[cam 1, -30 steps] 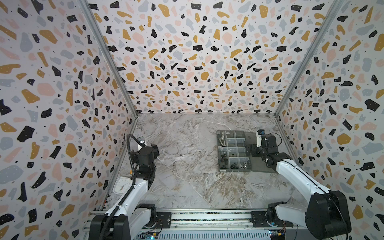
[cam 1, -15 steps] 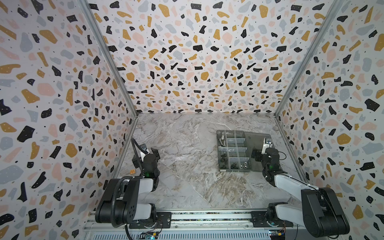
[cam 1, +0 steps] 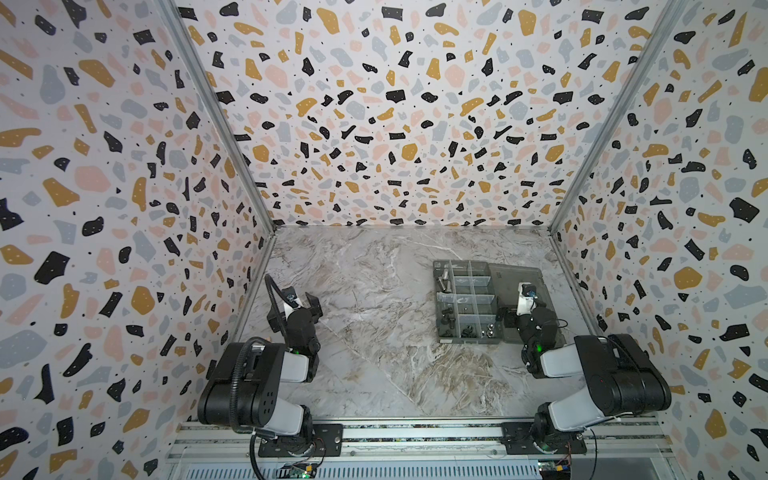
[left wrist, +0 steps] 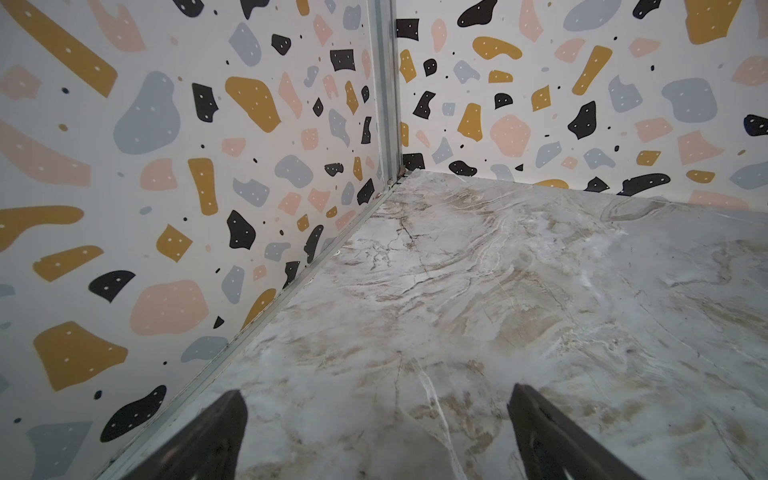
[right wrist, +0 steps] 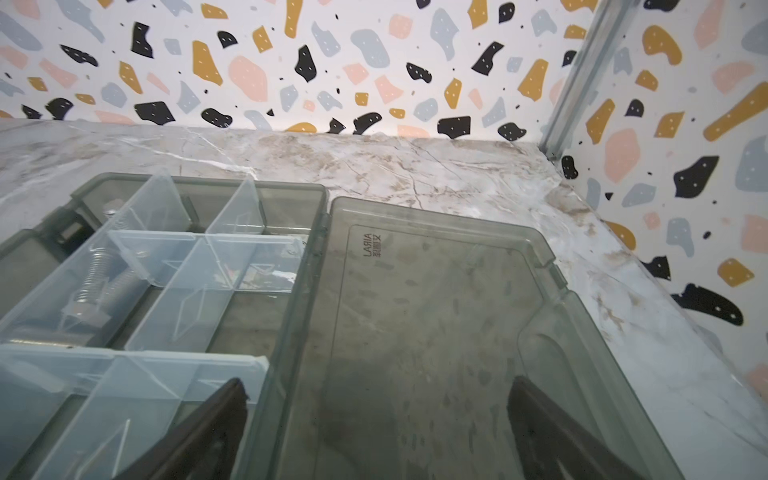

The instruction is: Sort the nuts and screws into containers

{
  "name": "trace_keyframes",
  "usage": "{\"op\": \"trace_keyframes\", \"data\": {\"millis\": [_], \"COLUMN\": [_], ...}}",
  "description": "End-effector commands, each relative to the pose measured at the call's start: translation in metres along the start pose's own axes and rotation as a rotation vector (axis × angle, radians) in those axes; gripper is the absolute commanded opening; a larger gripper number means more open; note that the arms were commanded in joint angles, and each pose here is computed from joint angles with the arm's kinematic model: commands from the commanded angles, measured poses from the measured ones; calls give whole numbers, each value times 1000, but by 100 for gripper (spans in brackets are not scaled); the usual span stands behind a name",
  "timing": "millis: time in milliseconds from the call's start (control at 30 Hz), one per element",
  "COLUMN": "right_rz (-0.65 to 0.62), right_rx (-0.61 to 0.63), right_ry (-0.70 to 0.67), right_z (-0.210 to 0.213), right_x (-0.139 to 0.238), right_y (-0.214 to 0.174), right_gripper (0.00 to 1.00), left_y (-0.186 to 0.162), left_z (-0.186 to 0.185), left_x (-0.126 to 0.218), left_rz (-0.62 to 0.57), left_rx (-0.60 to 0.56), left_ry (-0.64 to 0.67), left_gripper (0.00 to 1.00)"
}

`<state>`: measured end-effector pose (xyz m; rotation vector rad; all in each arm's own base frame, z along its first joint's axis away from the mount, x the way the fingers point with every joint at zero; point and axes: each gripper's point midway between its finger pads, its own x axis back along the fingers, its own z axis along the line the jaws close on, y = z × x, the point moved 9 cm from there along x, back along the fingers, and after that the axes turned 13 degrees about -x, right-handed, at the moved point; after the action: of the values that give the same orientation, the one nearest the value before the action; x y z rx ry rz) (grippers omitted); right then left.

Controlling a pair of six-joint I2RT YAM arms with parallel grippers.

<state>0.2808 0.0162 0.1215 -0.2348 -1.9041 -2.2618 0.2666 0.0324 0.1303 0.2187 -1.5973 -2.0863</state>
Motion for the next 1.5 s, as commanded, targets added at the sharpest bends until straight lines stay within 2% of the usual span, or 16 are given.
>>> {"op": "trace_keyframes", "data": {"millis": [0, 1467], "right_rz": [-78, -90], "right_rx": [23, 30], "right_ry": [40, 36], "right_z": [5, 6], "right_x": [2, 4], "right_y": [13, 14], "right_gripper": [99, 99], "left_y": [14, 14], "left_z": [1, 2], "left_x": [-2, -1], "left_rz": [-74, -85], "left_rx": [33, 39], "left_ry": [11, 14], "left_gripper": [100, 100]}}
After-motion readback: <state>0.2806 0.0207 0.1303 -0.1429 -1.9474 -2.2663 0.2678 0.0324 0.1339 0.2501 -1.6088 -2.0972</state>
